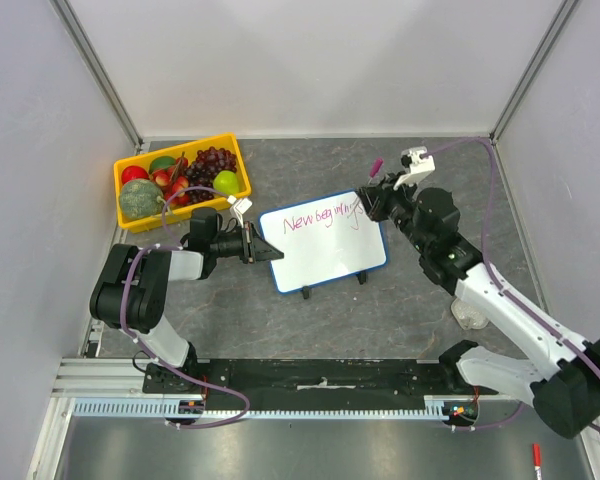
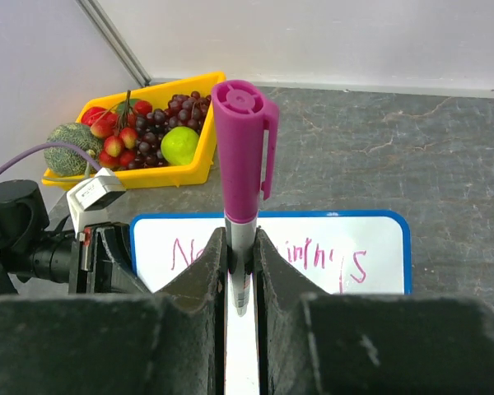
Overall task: Write a sentence on the whiteboard
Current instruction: Write with the whiteboard marker on the whiteboard.
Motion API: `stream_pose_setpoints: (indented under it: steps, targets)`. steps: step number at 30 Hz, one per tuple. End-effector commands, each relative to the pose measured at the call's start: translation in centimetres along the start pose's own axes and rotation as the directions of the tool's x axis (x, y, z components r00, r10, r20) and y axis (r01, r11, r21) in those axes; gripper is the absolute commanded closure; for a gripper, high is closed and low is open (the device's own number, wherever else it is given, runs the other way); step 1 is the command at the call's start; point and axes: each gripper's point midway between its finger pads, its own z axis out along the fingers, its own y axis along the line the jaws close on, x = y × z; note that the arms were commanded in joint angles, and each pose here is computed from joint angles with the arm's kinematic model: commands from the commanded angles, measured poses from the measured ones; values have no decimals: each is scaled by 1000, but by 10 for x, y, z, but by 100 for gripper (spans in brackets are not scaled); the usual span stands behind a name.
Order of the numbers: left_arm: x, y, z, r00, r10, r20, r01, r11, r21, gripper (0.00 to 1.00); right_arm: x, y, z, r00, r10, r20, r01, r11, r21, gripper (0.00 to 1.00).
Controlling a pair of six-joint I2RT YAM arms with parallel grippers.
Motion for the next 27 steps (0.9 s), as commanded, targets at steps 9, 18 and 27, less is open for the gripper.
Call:
stream_pose_setpoints:
  steps: [9,18,27]
  targets:
    - [-11,9,-2,994,97,41,-94,992,-88,85,20,1,-25,999,19,35,-18,1000,-8,100]
    - [-46,-5,-35,945,272,184,-209,930,-303,37,12,13,-34,999,44,32,-42,998,-55,100]
    - [-90,-87,-101,727,604,327,-304,710,-635,26,9,34,-35,996,86,12,-84,985,-154,100]
